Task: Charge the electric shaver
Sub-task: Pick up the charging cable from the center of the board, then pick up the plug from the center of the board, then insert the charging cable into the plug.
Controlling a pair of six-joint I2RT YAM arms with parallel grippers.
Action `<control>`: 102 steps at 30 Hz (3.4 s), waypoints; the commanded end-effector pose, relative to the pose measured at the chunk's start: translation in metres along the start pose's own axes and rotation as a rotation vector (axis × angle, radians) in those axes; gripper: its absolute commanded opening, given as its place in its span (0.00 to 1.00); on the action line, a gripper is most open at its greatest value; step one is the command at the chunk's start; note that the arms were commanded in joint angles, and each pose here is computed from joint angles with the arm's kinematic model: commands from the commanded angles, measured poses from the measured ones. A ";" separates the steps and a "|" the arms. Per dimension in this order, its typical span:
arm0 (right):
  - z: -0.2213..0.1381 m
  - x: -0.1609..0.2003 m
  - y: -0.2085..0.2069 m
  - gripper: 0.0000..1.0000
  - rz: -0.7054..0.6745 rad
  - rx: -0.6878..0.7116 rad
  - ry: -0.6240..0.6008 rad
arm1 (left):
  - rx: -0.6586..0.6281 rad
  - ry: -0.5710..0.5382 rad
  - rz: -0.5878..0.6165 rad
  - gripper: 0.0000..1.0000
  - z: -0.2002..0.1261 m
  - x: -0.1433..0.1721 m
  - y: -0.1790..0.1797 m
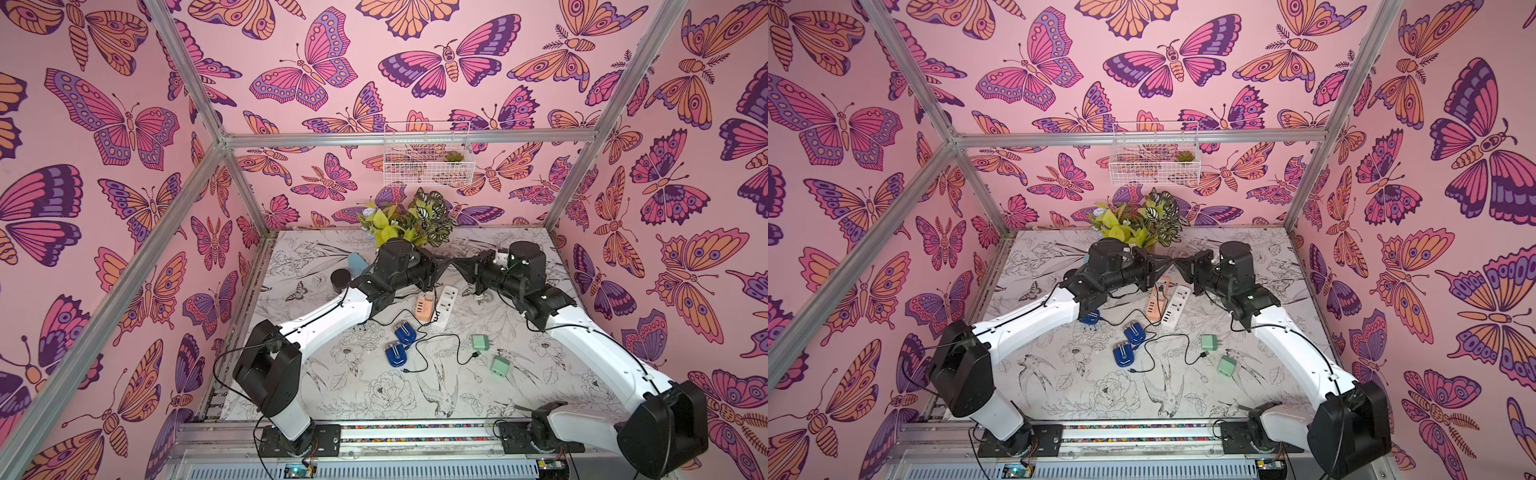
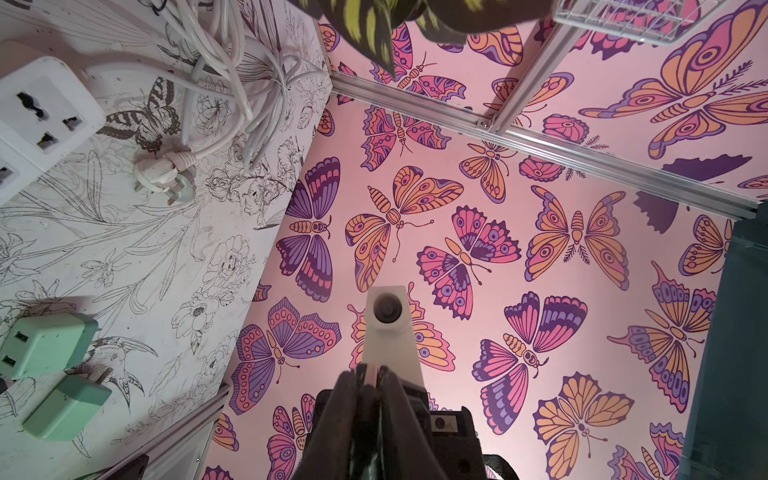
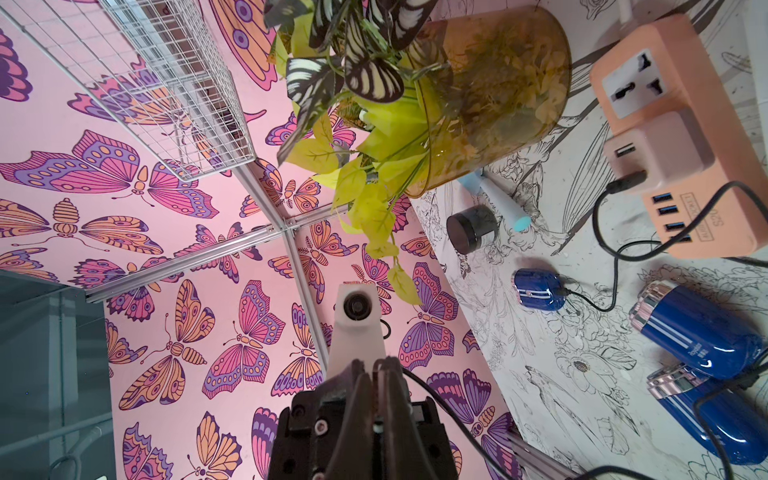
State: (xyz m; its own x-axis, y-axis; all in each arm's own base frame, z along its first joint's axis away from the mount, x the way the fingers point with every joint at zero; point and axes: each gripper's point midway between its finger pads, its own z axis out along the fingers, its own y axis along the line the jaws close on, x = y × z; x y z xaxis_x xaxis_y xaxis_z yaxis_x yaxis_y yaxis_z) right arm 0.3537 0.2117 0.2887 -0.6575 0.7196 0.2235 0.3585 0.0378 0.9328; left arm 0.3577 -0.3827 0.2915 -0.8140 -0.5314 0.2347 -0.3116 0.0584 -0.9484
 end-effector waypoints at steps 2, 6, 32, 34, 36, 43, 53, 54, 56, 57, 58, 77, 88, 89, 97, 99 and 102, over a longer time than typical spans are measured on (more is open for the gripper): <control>0.003 0.006 -0.001 0.00 -0.002 0.011 0.032 | 0.034 0.013 0.023 0.07 0.002 -0.001 -0.002; 0.003 0.005 -0.003 0.00 -0.001 0.015 0.023 | 0.032 0.009 0.022 0.00 0.000 -0.002 0.000; -0.101 -0.046 -0.226 0.68 0.277 0.869 -0.258 | -0.058 0.038 0.084 0.00 -0.042 -0.013 0.059; -0.095 -0.052 -0.232 0.73 0.337 0.891 -0.287 | -0.055 0.042 0.087 0.00 -0.042 -0.013 0.058; -0.089 -0.052 -0.242 0.74 0.411 0.926 -0.288 | -0.056 0.044 0.086 0.00 -0.042 -0.013 0.058; -0.063 -0.067 -0.258 0.74 0.531 0.927 -0.324 | -0.050 0.037 0.082 0.00 -0.047 -0.018 0.056; -0.060 -0.081 -0.276 0.70 0.581 0.931 -0.347 | -0.046 0.027 0.079 0.00 -0.052 -0.021 0.055; -0.061 -0.081 -0.278 0.69 0.583 0.934 -0.349 | -0.047 0.026 0.079 0.00 -0.052 -0.022 0.055; -0.061 -0.083 -0.280 0.68 0.580 0.928 -0.354 | -0.047 0.023 0.079 0.00 -0.052 -0.022 0.055; -0.060 -0.083 -0.290 0.67 0.595 0.955 -0.352 | -0.047 0.024 0.078 0.00 -0.051 -0.022 0.055; -0.060 -0.082 -0.291 0.66 0.593 0.957 -0.349 | -0.049 0.023 0.078 0.00 -0.051 -0.023 0.056; -0.060 -0.086 -0.276 0.13 0.450 0.955 -0.290 | -0.043 0.019 0.081 0.00 -0.050 -0.023 0.052; -0.016 -0.058 -0.057 0.00 0.085 0.187 -0.117 | -0.004 0.007 0.097 0.00 -0.043 -0.027 0.033; -0.011 -0.051 -0.041 0.00 0.074 0.114 -0.090 | 0.002 0.004 0.098 0.00 -0.042 -0.027 0.030; 0.008 -0.011 0.014 0.00 0.040 -0.179 0.022 | 0.056 -0.002 0.115 0.00 -0.032 -0.030 0.009; 0.008 -0.010 0.017 0.00 0.047 -0.190 0.025 | 0.053 -0.006 0.114 0.00 -0.032 -0.031 0.011; 0.009 -0.008 0.018 0.00 0.047 -0.195 0.035 | 0.051 -0.017 0.101 0.00 -0.031 -0.033 0.013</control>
State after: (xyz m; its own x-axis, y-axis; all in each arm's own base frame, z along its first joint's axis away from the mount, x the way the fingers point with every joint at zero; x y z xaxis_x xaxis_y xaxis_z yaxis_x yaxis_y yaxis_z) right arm 0.3678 0.2098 0.2765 -0.6468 0.7078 0.2838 0.3316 -0.0741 0.9405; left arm 0.3585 -0.3386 0.2731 -0.8396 -0.5236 0.1443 -0.2209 0.0865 -0.9714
